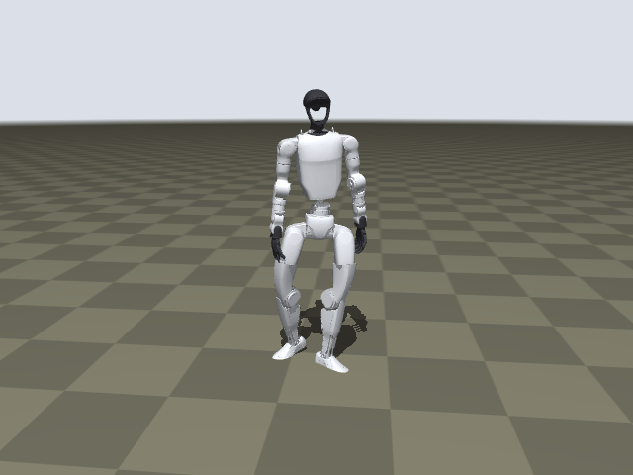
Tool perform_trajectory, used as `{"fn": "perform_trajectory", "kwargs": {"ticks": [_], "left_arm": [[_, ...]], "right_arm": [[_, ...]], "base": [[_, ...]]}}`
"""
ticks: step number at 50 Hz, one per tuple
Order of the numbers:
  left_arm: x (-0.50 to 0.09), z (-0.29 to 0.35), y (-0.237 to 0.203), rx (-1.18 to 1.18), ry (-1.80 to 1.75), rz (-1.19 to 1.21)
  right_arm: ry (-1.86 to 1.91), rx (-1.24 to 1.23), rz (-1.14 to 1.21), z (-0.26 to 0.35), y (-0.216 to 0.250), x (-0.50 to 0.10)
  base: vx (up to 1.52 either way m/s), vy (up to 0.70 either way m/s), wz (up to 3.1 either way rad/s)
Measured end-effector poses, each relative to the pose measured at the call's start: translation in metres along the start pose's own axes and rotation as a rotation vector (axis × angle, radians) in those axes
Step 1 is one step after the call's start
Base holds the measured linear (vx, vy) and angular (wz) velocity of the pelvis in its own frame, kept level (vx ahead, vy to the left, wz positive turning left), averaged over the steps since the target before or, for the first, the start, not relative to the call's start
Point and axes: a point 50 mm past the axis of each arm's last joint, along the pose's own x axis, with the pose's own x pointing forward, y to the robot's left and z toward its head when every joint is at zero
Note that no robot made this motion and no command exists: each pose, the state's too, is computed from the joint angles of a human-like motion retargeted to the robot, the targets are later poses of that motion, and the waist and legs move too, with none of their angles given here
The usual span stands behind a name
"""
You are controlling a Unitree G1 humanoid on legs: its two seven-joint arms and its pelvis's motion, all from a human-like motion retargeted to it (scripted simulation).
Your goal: Upper body actions
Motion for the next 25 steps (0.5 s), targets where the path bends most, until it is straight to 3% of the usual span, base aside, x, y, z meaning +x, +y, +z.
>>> {"fn": "perform_trajectory", "kwargs": {"ticks": [7, 13, 25], "left_arm": [[-0.002, 0.017, 0.014, 0.084, -0.046, 0.026], [-0.002, 0.027, 0.001, 0.060, -0.086, -0.032], [0.002, -0.008, -0.014, 0.005, -0.011, -0.066]], "right_arm": [[-0.081, -0.249, 0.026, 0.028, 0.011, 0.001], [-0.123, -0.396, 0.031, 0.040, 0.013, 0.000], [-0.087, -0.308, 0.077, 0.030, 0.018, 0.001]], "base": [[0.27, 0.04, 1.45], [0.19, -0.06, 1.17], [0.13, -0.05, 0.06]]}}
